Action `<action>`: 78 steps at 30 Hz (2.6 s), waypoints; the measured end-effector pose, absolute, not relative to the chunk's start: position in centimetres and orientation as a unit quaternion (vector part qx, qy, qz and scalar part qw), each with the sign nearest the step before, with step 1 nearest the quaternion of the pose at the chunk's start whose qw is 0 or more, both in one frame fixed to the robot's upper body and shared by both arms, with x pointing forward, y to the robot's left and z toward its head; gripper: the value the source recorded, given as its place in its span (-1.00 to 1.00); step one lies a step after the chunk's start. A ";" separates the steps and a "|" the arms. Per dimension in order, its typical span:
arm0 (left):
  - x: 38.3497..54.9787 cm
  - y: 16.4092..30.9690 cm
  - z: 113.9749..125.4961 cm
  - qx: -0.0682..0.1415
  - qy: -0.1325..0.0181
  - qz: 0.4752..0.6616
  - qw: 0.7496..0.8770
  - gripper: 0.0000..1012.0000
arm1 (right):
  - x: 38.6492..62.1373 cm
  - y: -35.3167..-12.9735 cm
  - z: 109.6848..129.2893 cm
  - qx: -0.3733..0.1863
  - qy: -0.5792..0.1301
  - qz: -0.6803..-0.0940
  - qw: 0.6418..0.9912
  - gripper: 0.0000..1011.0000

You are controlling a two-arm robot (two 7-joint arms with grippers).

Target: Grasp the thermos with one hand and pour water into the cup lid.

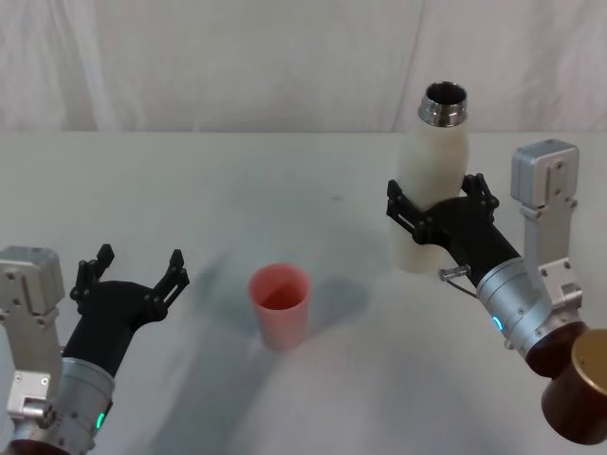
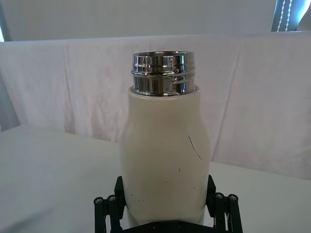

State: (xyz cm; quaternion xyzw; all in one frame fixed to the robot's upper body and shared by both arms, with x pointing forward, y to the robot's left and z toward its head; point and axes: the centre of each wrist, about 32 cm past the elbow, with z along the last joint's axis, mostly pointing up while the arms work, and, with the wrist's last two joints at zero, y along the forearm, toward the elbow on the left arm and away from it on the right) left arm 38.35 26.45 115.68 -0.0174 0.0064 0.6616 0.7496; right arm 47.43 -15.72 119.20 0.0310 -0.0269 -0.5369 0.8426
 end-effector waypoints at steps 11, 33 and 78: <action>38.4 26.5 115.7 -0.017 0.006 0.662 0.750 0.98 | 47.6 -15.7 119.1 0.031 -0.028 -0.537 0.842 0.90; 38.4 26.5 115.7 -0.017 0.006 0.662 0.750 0.98 | 47.7 -15.7 119.0 0.032 -0.028 -0.537 0.842 0.90; 38.4 26.5 115.7 -0.017 0.006 0.662 0.750 0.98 | 47.7 -16.0 119.1 0.026 -0.035 -0.539 0.841 0.90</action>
